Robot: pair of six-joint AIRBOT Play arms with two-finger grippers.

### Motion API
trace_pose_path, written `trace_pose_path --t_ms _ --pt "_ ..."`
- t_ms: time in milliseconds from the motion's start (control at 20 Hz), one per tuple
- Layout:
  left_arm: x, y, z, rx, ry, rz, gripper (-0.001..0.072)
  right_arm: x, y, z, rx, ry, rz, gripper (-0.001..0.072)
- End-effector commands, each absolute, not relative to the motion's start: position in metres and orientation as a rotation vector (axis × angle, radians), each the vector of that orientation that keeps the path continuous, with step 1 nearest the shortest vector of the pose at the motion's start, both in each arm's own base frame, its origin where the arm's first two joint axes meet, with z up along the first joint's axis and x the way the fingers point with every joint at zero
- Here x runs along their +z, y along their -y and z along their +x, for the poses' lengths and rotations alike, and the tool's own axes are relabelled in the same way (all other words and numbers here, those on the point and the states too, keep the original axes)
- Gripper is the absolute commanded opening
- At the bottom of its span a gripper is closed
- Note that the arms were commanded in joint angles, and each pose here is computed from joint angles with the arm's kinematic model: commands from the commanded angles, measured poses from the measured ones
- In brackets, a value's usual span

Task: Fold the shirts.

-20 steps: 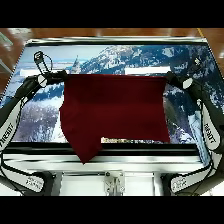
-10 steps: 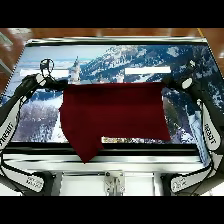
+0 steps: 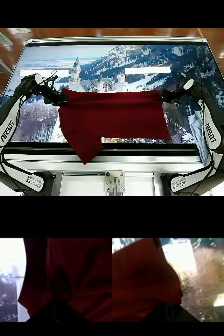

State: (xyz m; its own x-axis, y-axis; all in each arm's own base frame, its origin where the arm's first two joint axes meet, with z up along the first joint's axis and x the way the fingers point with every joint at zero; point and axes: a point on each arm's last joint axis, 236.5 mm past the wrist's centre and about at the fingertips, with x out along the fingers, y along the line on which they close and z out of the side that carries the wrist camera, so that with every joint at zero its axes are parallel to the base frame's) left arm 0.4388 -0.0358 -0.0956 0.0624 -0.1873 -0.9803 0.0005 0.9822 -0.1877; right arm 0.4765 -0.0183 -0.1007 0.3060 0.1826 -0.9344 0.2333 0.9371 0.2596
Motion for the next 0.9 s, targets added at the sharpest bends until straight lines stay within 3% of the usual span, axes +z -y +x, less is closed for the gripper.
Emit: trace_pose_path --t_ms 0,50,100,200,300,400,550,700,850 --pt "-0.094 0.040 0.420 -0.165 -1.583 -0.182 0.0103 -0.098 0.016 0.466 -0.026 -1.309 0.387 0.0159" --pt "-0.091 0.037 0.414 -0.164 -1.606 -0.189 0.0258 -0.088 0.019 0.466 -0.028 -1.295 0.386 0.0361" --pt "-0.085 0.033 0.408 -0.160 -1.622 -0.198 0.0356 -0.077 0.024 0.465 -0.029 -1.280 0.375 0.0503" --pt "-0.066 0.022 0.397 -0.150 -1.634 -0.216 0.0414 -0.048 0.041 0.458 -0.051 -1.250 0.335 0.0514" --pt "-0.039 0.008 0.387 -0.133 -1.624 -0.238 0.0544 -0.024 0.073 0.436 -0.112 -1.266 0.287 0.0515" --pt "-0.020 -0.004 0.362 -0.128 -1.653 -0.279 0.0544 -0.014 0.108 0.392 -0.177 -1.375 0.269 0.0514" --pt "-0.029 0.014 0.300 -0.186 -1.707 -0.467 0.0520 -0.016 0.140 0.337 -0.203 -1.500 0.308 0.0514" --pt "-0.068 0.037 0.236 -0.191 -1.738 -0.580 0.0520 -0.022 0.145 0.321 -0.210 -1.481 0.416 0.0514" --pt "-0.093 0.064 0.208 -0.235 -1.721 -0.675 0.0520 -0.029 0.138 0.323 -0.183 -1.467 0.455 0.0514"
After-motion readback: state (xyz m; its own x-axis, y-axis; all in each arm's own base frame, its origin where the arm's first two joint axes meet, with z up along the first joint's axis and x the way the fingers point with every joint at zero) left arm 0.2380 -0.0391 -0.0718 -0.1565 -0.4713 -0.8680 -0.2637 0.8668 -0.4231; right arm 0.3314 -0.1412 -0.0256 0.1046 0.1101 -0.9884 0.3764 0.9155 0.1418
